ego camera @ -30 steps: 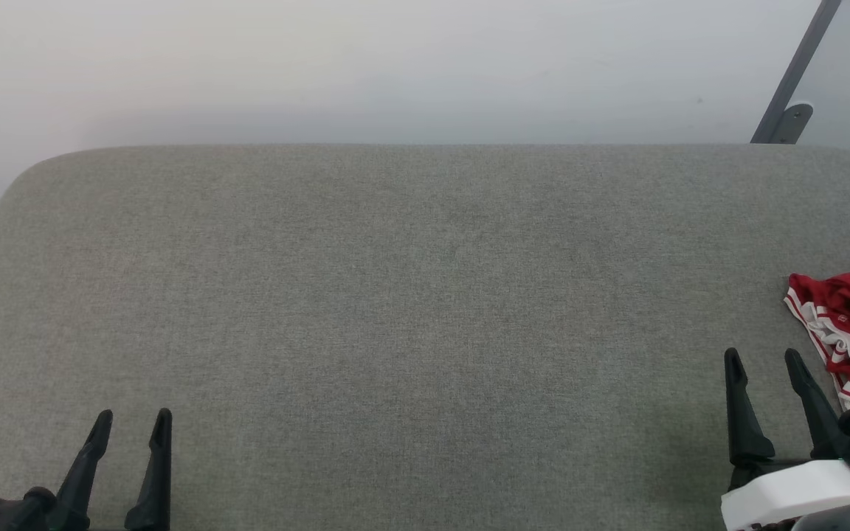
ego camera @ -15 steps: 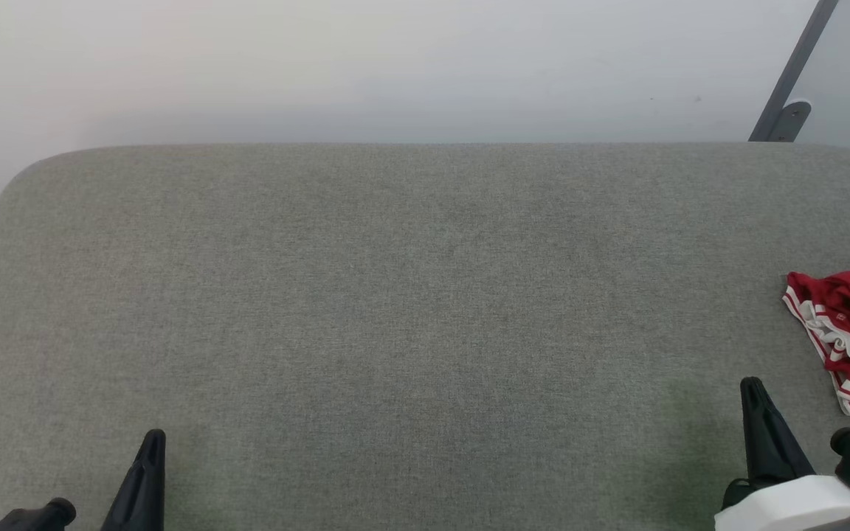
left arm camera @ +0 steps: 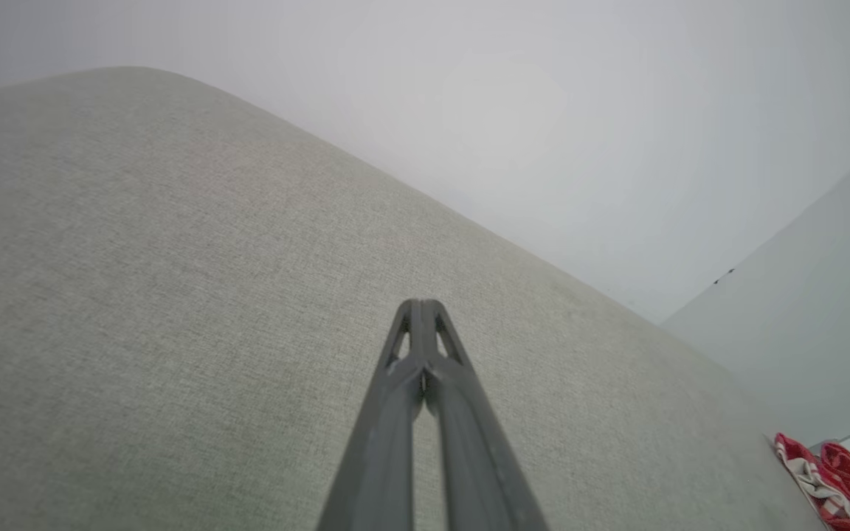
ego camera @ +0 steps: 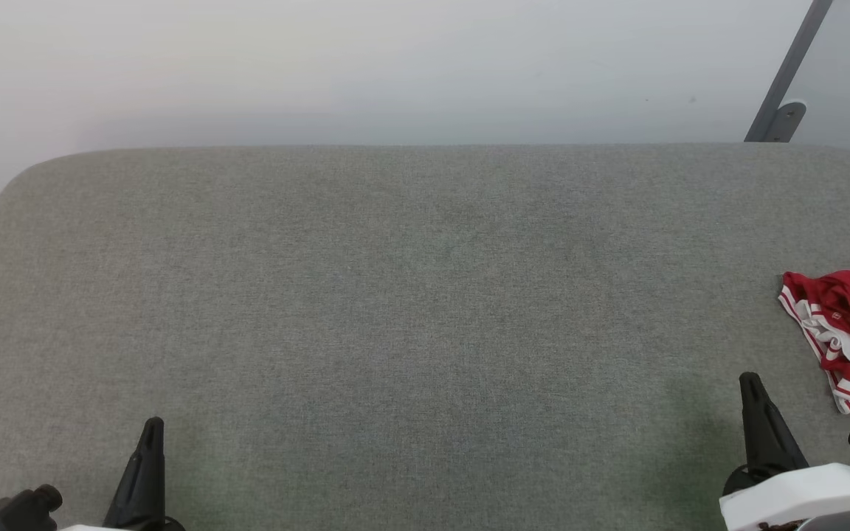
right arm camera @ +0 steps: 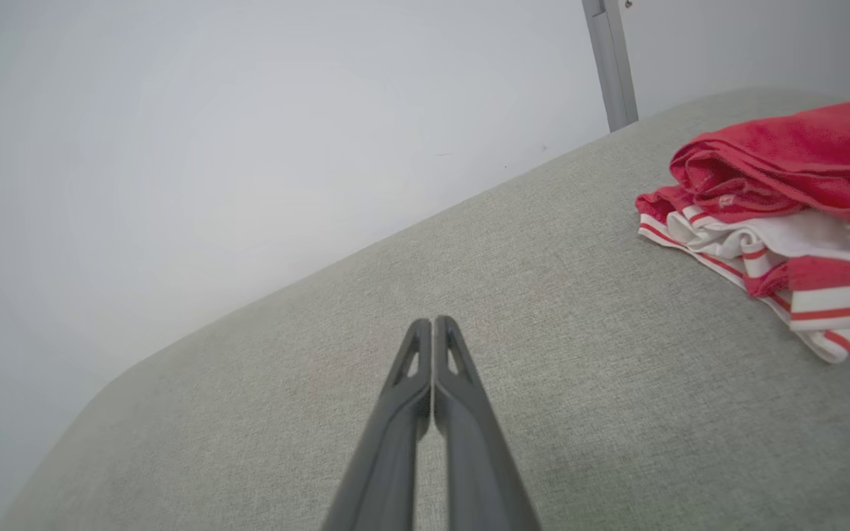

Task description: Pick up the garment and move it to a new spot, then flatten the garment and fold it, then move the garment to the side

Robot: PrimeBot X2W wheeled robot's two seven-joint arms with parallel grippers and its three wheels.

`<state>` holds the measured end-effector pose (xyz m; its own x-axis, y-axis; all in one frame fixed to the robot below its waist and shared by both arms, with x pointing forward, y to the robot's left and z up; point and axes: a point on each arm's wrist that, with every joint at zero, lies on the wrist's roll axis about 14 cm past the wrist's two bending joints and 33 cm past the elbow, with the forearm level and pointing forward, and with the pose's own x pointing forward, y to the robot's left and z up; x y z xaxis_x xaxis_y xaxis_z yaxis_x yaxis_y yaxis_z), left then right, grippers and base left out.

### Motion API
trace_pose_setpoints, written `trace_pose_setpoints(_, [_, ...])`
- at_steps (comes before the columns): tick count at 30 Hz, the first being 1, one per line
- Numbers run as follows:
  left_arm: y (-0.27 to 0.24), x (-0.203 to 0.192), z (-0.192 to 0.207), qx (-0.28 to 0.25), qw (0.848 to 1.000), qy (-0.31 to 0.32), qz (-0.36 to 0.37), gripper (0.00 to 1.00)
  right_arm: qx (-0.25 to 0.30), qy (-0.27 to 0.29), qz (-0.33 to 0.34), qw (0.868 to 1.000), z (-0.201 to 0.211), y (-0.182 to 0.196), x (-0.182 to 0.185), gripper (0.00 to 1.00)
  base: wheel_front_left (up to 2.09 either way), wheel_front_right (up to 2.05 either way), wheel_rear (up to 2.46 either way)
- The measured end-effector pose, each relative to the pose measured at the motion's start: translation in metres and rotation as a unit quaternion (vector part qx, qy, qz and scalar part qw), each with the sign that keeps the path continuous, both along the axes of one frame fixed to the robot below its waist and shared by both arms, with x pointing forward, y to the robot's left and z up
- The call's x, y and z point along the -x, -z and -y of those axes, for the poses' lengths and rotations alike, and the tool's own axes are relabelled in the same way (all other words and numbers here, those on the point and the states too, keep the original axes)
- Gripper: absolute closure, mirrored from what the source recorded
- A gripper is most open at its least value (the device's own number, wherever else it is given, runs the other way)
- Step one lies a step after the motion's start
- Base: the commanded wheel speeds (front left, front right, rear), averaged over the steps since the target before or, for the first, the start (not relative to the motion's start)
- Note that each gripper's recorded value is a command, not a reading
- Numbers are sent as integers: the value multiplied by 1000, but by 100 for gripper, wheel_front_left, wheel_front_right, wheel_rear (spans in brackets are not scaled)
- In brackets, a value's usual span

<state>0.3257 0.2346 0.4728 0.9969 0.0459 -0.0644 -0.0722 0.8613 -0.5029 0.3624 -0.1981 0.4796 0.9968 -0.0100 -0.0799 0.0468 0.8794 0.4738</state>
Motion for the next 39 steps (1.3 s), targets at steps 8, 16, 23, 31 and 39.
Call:
trace_pose_setpoints(8, [0,-7,0,57,998,-10,-1,100,-62,7,-2,998,0,0,-3,100,0,0,0])
trace_pose_setpoints(16, [-2,-13,2,111,994,-17,1,100,-119,12,1,993,1,-2,-7,100,0,0,0])
trace_pose_setpoints(23, [-4,-19,3,151,988,-22,4,100,-164,17,3,986,1,-4,-9,100,0,0,0])
trace_pose_setpoints(31, [-6,-24,6,202,979,-25,7,100,-212,19,3,977,1,-4,-11,100,0,0,0])
trace_pose_setpoints(39, [-8,-29,8,244,969,-26,8,100,-255,22,6,967,1,-6,-13,100,0,0,0])
